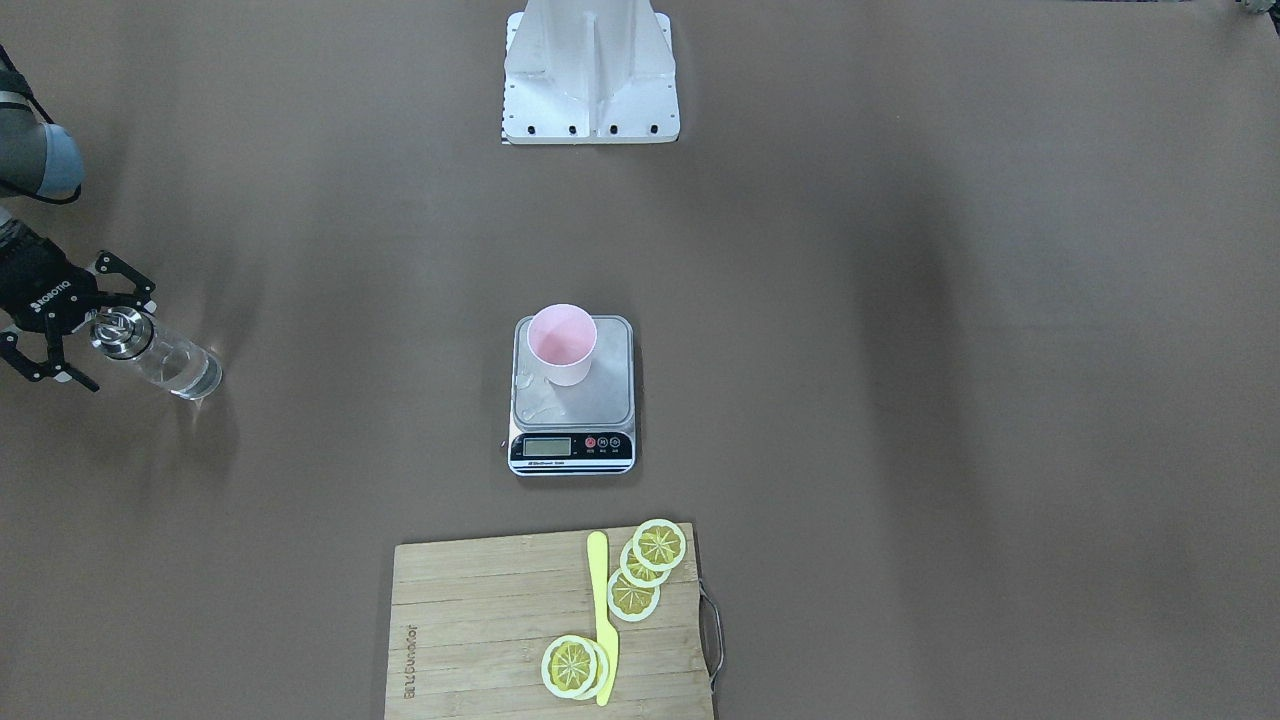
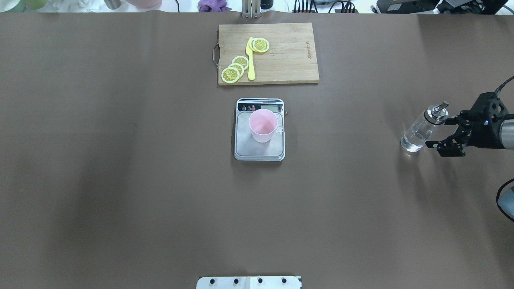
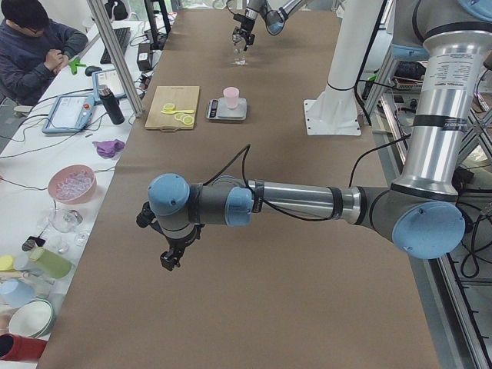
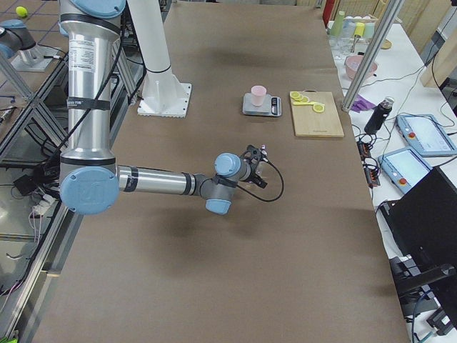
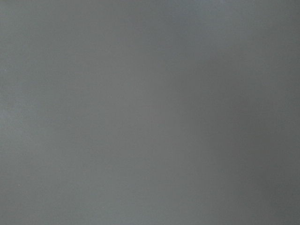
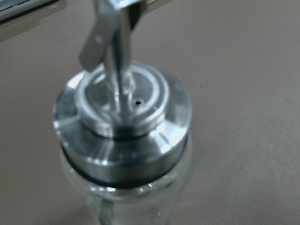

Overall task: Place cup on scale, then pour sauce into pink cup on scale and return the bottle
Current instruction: 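Reach the right gripper to the glass sauce bottle and grasp its neck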

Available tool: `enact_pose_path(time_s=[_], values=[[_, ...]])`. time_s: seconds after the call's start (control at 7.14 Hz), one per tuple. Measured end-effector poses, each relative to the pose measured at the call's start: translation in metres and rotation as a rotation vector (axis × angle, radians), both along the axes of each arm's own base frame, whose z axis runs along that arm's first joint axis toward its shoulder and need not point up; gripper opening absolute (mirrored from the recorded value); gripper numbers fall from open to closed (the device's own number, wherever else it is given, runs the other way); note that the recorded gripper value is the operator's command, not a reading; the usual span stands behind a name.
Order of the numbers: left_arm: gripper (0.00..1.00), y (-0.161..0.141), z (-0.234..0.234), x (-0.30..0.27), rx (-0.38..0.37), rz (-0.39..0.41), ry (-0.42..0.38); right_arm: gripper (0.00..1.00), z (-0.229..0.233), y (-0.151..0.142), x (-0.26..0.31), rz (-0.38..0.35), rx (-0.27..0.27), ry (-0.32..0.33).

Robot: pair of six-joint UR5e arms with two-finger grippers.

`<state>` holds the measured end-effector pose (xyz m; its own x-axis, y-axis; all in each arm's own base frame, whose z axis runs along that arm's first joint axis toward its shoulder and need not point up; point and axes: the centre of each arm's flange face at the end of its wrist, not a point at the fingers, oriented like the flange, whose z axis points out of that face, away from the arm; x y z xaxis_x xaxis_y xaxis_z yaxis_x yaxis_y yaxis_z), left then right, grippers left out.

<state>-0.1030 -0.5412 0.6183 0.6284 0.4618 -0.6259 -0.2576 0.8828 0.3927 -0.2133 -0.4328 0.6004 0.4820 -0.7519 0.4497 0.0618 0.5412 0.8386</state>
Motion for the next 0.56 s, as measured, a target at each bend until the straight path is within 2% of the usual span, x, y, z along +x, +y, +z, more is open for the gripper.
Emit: enact_pose_path(time_s=[0.28,0.56], values=[[0.99,0.0009,0.0009,0.0001,-0.001,0.000,0.000,1.00,-0.0030,0.0039,-0.0081,-0.009,0.008,-0.010],[0.99,0.0026,0.0020,0.0002,-0.002,0.000,0.000,1.00,-0.0076,0.0110,-0.0128,-0.016,0.020,-0.055]])
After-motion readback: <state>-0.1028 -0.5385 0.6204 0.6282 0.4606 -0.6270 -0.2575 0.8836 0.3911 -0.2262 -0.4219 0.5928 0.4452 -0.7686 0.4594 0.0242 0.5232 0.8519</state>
